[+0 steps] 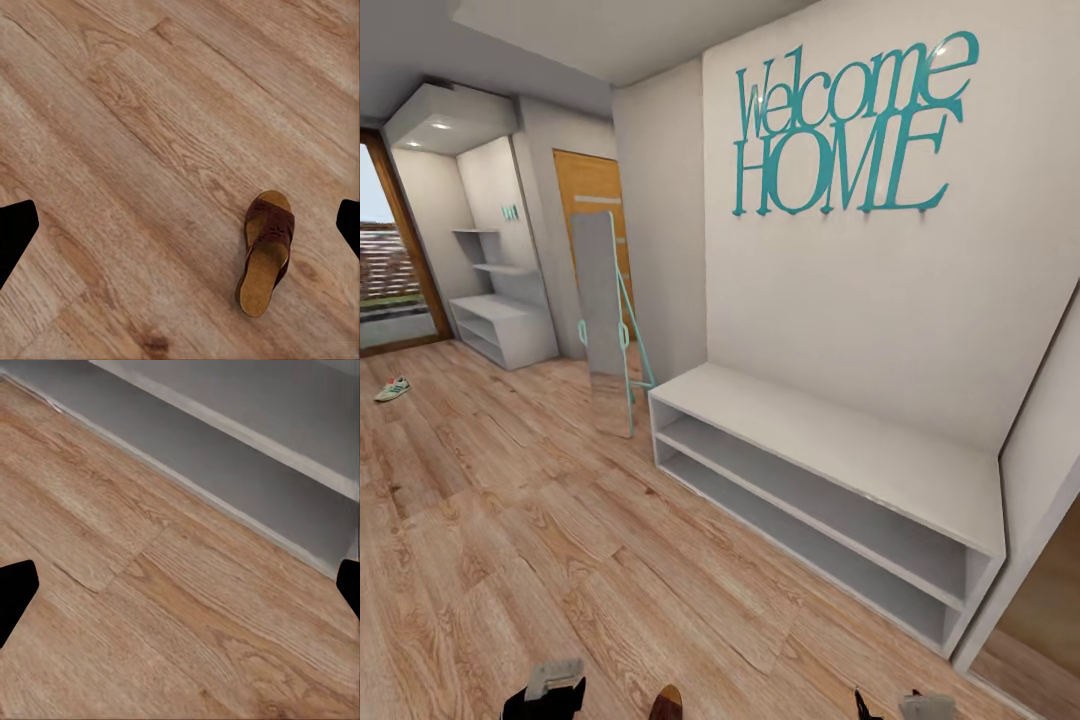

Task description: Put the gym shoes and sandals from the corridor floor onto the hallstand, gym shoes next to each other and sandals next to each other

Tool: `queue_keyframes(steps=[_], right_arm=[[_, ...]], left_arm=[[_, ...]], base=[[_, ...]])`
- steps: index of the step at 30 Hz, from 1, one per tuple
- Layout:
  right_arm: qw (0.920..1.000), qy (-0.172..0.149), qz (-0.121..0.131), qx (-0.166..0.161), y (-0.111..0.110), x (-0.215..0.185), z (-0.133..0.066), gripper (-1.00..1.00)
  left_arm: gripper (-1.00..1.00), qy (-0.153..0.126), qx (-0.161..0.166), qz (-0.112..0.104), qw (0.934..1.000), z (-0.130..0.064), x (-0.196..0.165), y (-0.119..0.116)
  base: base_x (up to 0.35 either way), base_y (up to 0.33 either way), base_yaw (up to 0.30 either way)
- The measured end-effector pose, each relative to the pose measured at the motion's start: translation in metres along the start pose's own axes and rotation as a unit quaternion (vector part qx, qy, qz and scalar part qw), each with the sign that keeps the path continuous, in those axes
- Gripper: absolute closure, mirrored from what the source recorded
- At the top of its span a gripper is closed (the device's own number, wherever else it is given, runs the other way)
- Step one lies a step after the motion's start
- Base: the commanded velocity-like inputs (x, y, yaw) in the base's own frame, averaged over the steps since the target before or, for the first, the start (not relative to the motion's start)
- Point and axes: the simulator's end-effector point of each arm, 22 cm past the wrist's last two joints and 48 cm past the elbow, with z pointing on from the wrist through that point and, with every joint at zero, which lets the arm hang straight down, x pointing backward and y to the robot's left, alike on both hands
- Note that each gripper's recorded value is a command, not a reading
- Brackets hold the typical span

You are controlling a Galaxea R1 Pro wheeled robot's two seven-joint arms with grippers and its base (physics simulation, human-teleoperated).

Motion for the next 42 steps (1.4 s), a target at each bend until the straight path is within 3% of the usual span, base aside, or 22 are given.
queue_keyframes(steps=[6,17,42], right_arm=[[0.9999,0.017,0.002,0.004,-0.004,-0.018,0.008,-1.0],[0.9979,0.054,0.022,0.03,-0.028,-0.012,0.009,-1.0],[0.9976,0.058,0.023,0.031,-0.028,-0.01,0.009,-1.0]], left_arm=[[-1.0,0.002,0.002,0.002,1.0,0.0,0.001,-0.001],[-1.0,-0.018,0.001,0.004,0.9998,-0.003,-0.001,0.001],[-1.0,-0.019,0.002,0.006,0.9998,-0.003,-0.001,0.002]], base=[[0.0,0.0,0.0],[0.054,0.0,0.0],[0.035,0.0,0.0]])
